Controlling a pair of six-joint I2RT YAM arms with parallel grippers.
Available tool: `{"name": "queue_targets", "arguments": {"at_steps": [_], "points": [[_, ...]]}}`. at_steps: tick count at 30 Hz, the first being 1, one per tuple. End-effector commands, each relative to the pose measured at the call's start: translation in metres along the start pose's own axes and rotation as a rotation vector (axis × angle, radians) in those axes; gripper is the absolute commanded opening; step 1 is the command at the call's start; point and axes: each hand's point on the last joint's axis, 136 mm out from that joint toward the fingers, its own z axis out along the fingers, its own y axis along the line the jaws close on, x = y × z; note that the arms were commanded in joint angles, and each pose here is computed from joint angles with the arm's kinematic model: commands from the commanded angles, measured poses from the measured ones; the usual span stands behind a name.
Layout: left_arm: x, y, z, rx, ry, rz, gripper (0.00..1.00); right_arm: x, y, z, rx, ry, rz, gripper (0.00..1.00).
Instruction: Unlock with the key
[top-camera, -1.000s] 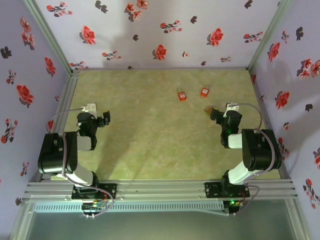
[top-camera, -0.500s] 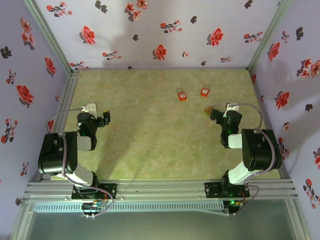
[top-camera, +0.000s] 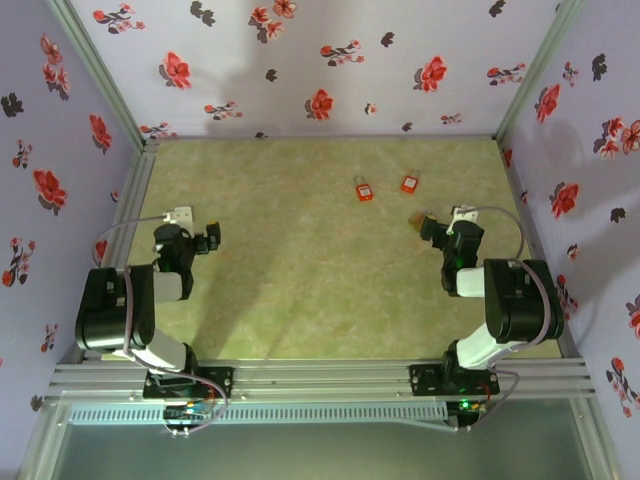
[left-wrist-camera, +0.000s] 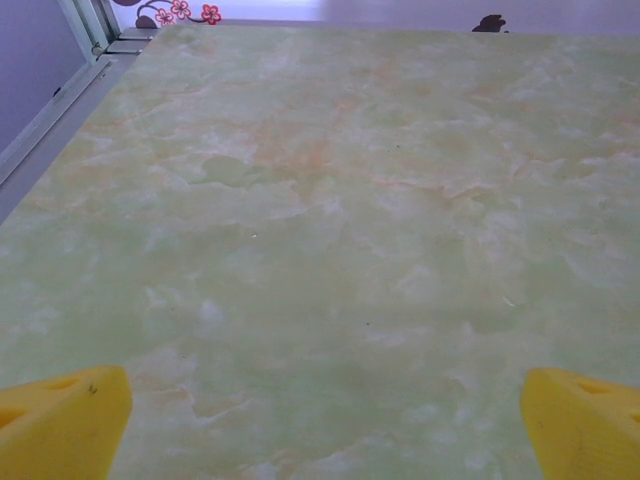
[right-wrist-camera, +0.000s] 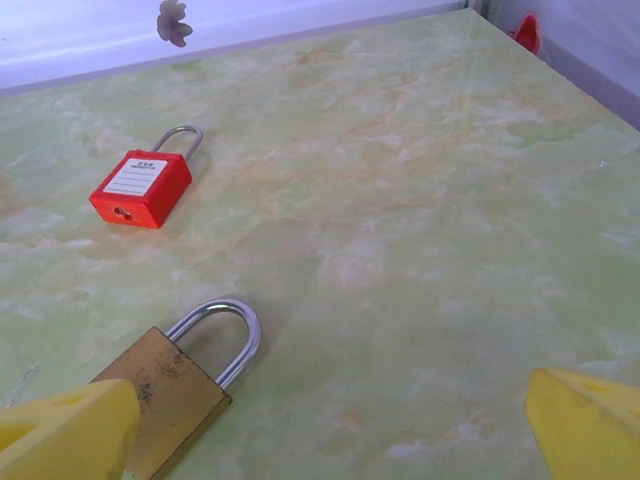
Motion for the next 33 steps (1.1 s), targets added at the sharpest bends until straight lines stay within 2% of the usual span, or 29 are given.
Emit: {"name": "queue_targets", "arguments": {"at_steps": [1,5,9,12,14,18,22,25,28,33], "points": [[-0.032,0.0,-0.011,-0.011,-0.059,0.013,1.0,-0.021,0.003,-0.012,-0.01,-0.046,-0.002,0.99],[-0.049,0.002,-0.03,-0.023,-0.082,0.002,1.0,-0.034,0.006,-0.031,-0.009,-0.067,-0.002,0.99],[-0.075,0.003,-0.055,-0.037,-0.104,-0.081,1.0,-0.05,0.013,-0.055,-0.025,-0.065,0.003,0.99],[-0.094,0.008,-0.08,-0.072,-0.058,-0.204,1.0,-0.058,0.017,-0.072,-0.032,-0.006,0.046,0.99],[-0.095,0.012,-0.097,-0.104,0.016,-0.308,1.0,-0.059,0.022,-0.083,-0.057,0.046,0.075,0.99],[-0.071,0.019,-0.139,-0.204,0.248,-0.48,1.0,-0.058,0.04,-0.103,-0.145,0.116,0.138,0.99],[-0.041,0.023,-0.179,-0.293,0.444,-0.538,1.0,-0.057,0.061,-0.119,-0.234,0.187,0.175,0.99],[-0.018,0.035,-0.208,-0.409,0.578,-0.572,1.0,-0.053,0.076,-0.127,-0.291,0.246,0.186,0.99],[0.003,0.049,-0.227,-0.526,0.675,-0.642,1.0,-0.051,0.089,-0.133,-0.339,0.284,0.195,0.99],[0.026,0.066,-0.244,-0.665,0.76,-0.734,0.99,-0.054,0.103,-0.138,-0.393,0.306,0.195,0.99]]}}
